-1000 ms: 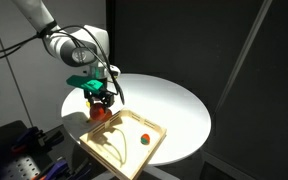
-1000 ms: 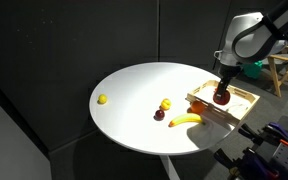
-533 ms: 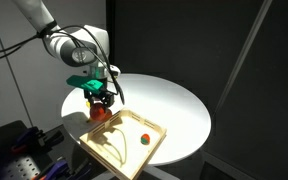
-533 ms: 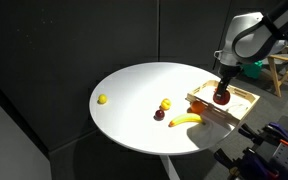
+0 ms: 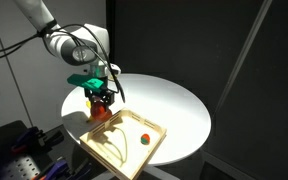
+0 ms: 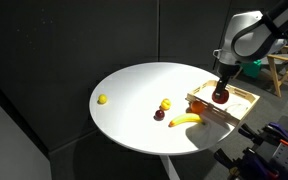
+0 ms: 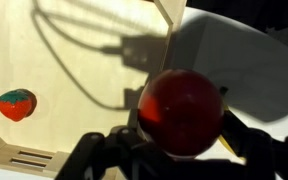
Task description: Remove the big red tomato from the box
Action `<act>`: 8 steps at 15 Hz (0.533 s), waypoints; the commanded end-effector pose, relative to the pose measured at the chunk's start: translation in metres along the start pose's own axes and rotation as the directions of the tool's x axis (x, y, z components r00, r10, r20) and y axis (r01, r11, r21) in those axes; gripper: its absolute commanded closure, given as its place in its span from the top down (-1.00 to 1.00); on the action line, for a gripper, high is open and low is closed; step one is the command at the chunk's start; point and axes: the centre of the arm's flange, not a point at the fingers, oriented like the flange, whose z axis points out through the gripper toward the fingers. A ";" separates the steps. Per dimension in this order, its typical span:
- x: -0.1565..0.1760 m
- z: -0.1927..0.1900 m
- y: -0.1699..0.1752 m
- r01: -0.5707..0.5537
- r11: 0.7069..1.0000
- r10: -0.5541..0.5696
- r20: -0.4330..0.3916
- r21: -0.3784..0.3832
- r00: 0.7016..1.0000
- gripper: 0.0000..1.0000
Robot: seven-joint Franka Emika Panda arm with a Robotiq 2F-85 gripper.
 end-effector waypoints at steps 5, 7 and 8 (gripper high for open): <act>0.031 -0.024 -0.026 0.029 1.000 -0.029 0.022 -0.011 0.999 0.12; 0.039 -0.024 -0.036 0.038 0.999 -0.037 0.036 -0.022 0.999 0.12; 0.043 -0.025 -0.042 0.043 0.999 -0.042 0.037 -0.031 0.998 0.12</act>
